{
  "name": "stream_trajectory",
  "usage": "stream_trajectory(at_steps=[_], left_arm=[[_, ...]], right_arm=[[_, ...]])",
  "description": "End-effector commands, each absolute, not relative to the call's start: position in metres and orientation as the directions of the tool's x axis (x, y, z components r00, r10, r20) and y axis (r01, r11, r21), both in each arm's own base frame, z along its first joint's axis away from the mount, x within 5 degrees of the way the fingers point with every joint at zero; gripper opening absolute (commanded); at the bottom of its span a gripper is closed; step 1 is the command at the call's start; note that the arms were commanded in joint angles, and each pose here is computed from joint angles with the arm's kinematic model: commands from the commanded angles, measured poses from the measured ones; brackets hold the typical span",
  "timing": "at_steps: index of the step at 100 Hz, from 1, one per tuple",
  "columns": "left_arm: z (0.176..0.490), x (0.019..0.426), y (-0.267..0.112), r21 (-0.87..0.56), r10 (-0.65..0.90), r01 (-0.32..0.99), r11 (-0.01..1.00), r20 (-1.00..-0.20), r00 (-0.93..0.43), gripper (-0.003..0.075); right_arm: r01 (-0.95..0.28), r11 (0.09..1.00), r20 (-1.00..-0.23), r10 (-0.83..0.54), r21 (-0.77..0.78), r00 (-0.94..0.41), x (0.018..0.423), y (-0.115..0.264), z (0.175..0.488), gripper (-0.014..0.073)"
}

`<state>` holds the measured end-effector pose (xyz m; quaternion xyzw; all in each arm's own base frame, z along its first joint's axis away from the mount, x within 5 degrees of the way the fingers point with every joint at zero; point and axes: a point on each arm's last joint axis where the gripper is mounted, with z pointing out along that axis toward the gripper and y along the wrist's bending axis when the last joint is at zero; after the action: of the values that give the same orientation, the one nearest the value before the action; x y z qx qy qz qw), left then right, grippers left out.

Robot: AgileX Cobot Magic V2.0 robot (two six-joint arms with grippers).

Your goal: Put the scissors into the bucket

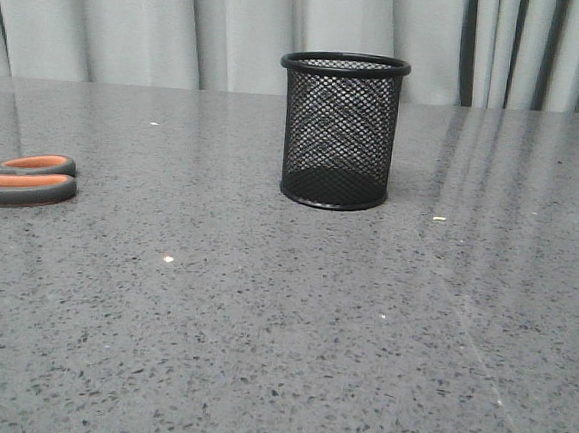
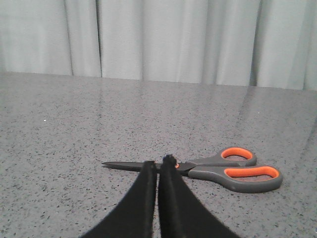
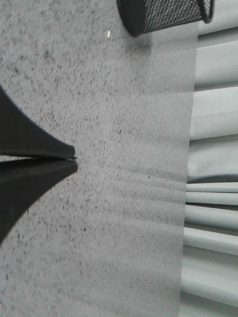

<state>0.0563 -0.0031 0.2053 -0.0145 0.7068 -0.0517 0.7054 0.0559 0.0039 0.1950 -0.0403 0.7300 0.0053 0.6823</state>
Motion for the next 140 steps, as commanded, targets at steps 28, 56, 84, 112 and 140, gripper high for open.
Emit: stream_trajectory(at_steps=[28,56,84,112,140], left_arm=[[0.200,0.056,-0.003,-0.456,-0.459,0.078,0.887,-0.888,0.035,-0.0020],[0.215,0.053,-0.006,-0.689,-0.695,0.121,0.714,-0.719,0.009,-0.0020],[0.306,0.044,-0.014,-0.420,-0.417,0.170,0.892,-0.907,-0.053,-0.0020],[0.387,0.086,-0.015,-0.063,-0.004,0.156,0.986,-0.936,-0.351,-0.0020],[0.400,0.121,-0.019,-0.014,0.087,0.205,0.979,-0.874,-0.477,-0.0018]], right_arm=[[-0.062,0.965,-0.955,0.262,0.255,0.142,0.054,0.000,0.213,-0.0045],[-0.115,0.880,-0.867,0.473,0.460,0.155,0.049,0.001,0.234,-0.0045],[-0.164,0.946,-0.960,0.276,0.279,-0.041,0.052,0.014,0.301,-0.0044],[-0.159,0.972,-0.895,0.087,0.172,-0.438,0.114,0.021,0.354,-0.0045],[-0.192,0.973,-0.869,0.016,0.127,-0.494,0.149,0.024,0.374,-0.0044]])
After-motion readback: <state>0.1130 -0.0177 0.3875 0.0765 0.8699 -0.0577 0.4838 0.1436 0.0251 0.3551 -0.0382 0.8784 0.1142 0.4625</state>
